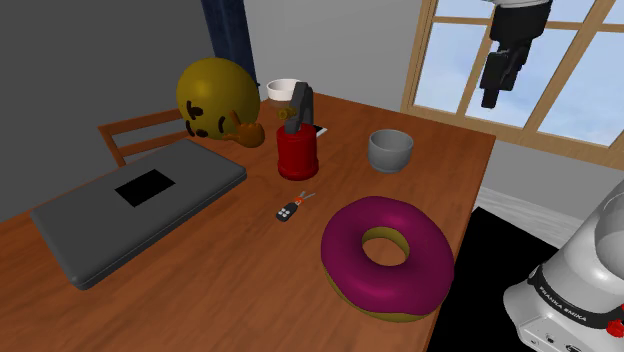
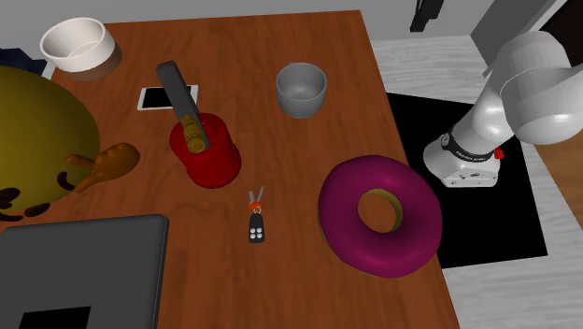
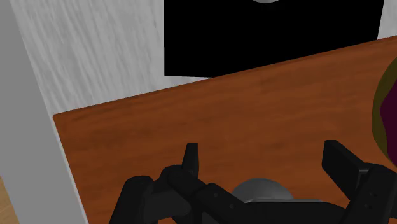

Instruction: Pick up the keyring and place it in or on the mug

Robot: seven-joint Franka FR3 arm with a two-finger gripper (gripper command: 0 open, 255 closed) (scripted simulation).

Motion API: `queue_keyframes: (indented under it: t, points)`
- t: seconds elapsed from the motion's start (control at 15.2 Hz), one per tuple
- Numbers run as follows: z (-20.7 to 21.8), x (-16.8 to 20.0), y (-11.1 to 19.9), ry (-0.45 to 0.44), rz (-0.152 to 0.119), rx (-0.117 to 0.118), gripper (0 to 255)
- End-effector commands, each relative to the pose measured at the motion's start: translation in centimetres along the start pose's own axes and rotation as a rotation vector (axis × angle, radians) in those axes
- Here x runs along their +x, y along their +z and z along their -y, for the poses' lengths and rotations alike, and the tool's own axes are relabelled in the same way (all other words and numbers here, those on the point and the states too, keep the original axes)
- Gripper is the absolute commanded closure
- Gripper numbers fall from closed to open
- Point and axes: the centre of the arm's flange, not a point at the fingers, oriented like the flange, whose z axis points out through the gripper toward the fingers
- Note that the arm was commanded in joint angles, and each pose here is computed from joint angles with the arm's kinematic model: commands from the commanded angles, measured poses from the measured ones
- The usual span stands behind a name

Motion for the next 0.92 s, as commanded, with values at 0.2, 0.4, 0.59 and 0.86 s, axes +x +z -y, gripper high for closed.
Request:
queue_keyframes:
  t: [0.2,0.4,0.59,0.86]
  points:
    - [3.2,1.4,1.4,0.03,-0.009,0.01,0]
    - [6.4,2.9,2.8,0.059,-0.018,0.02,0]
    - [9.5,4.5,4.1,0.089,-0.028,0.03,0]
    - [13.7,6.8,5.8,0.128,-0.04,0.043,0]
